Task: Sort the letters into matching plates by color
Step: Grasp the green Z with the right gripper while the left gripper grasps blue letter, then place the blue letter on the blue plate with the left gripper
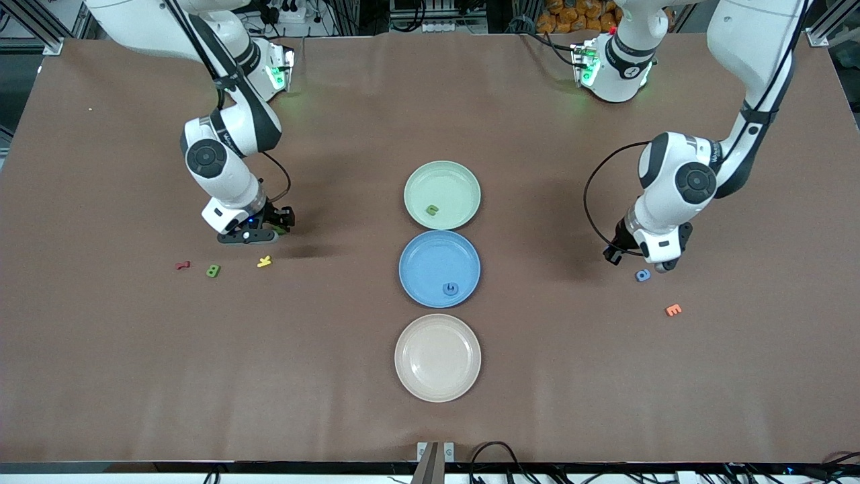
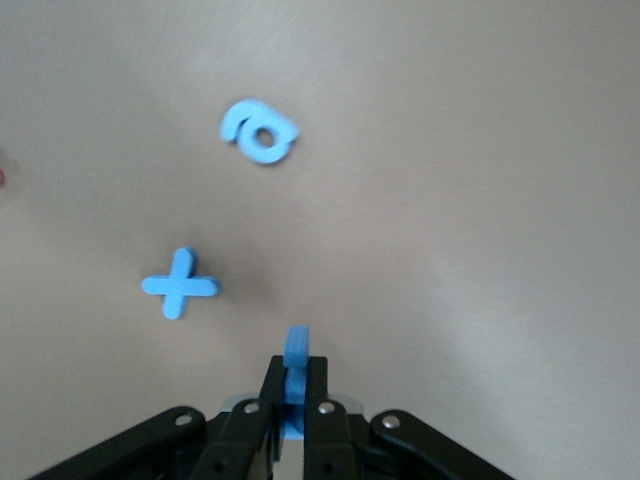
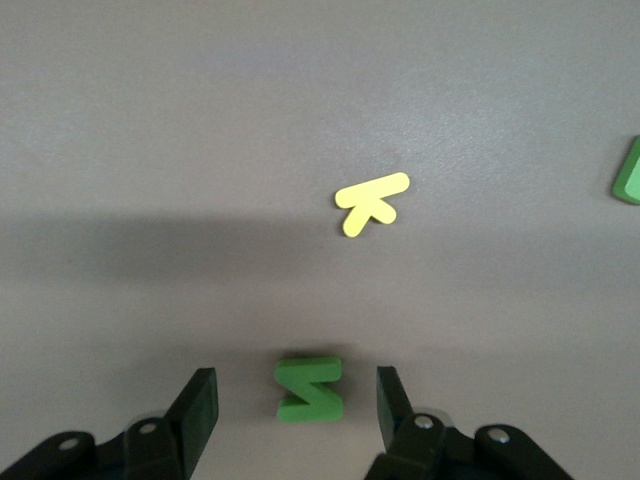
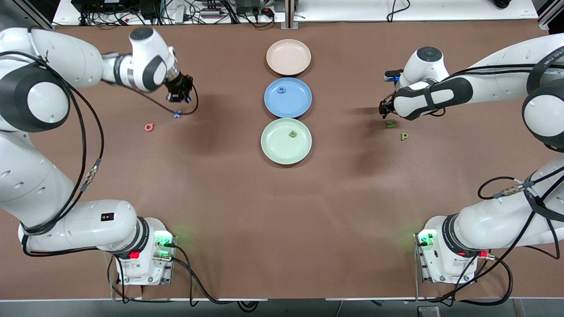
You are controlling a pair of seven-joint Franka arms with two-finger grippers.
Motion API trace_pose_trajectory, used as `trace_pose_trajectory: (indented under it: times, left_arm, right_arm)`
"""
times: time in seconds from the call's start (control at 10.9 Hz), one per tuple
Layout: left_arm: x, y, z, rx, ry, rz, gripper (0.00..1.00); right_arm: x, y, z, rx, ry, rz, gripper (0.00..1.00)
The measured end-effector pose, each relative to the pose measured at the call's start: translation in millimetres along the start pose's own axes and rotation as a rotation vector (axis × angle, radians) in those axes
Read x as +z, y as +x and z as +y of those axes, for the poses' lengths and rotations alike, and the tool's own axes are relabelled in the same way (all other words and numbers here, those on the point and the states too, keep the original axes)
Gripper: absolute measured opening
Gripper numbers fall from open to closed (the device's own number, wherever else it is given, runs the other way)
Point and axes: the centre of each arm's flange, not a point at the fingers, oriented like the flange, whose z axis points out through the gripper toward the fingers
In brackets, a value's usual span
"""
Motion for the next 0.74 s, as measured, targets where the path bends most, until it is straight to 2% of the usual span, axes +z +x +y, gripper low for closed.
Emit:
trace_pose_trajectory:
  times: [0.28,0.74]
  left_arm:
    - [-43.8,-11.1,42.0,0.05,0.005,0.009,0.1]
    - [-80.2,-68.2,102.0,0.158,-0.078,0.026,0.1]
  right_arm:
    - [8.2,0.0,2.1,-0.004,0.002,0.001,0.73]
    - [24.6,-4.2,0.0,-0.044,-0.001,-0.015,0.72]
